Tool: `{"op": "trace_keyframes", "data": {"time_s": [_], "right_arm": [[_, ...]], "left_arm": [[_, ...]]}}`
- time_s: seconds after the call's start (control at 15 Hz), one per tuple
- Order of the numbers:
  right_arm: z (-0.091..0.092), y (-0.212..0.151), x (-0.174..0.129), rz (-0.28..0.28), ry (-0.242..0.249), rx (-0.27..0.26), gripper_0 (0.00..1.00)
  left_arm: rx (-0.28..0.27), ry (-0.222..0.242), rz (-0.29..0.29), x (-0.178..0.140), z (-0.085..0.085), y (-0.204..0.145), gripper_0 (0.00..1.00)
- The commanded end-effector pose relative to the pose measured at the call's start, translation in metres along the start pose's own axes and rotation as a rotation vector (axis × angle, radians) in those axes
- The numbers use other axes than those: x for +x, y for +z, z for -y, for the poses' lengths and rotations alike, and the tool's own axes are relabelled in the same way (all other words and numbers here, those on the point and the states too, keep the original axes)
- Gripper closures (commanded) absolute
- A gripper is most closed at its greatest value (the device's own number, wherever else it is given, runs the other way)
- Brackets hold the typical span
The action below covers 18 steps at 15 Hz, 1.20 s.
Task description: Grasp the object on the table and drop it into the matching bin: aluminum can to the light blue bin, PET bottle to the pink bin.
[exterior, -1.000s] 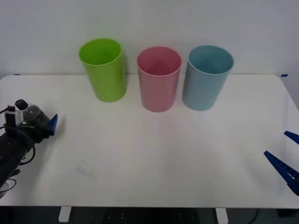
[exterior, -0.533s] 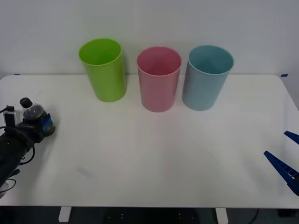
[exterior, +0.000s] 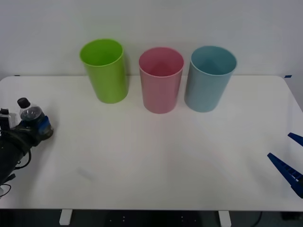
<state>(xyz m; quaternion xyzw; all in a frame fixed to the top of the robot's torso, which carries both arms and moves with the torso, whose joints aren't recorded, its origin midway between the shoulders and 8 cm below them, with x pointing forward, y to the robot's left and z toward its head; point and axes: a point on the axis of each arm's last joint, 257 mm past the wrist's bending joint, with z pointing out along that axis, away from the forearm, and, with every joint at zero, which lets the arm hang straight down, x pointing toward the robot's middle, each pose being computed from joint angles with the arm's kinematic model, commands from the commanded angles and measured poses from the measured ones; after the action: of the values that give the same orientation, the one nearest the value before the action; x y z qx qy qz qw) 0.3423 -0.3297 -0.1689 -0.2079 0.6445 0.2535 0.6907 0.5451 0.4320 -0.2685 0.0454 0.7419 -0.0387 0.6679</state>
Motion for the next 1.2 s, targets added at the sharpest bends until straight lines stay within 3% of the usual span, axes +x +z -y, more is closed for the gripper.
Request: {"op": "trace_keyframes", "data": {"time_s": [0.07, 0.47, 0.87, 1.2], "right_arm": [[0.000, 0.000, 0.000, 0.000, 0.000, 0.000, 0.00], [0.000, 0.000, 0.000, 0.000, 0.000, 0.000, 0.00], [0.000, 0.000, 0.000, 0.000, 0.000, 0.000, 0.00], [0.000, 0.000, 0.000, 0.000, 0.000, 0.000, 0.00]], "left_arm": [[0.038, 0.001, 0.015, -0.007, -0.001, -0.009, 1.00], [0.091, -0.001, 0.093, -0.041, 0.016, -0.026, 1.00], [0.164, -0.020, 0.191, -0.088, 0.047, -0.047, 1.00], [0.267, -0.133, 0.260, -0.138, 0.086, -0.059, 1.00]]}}
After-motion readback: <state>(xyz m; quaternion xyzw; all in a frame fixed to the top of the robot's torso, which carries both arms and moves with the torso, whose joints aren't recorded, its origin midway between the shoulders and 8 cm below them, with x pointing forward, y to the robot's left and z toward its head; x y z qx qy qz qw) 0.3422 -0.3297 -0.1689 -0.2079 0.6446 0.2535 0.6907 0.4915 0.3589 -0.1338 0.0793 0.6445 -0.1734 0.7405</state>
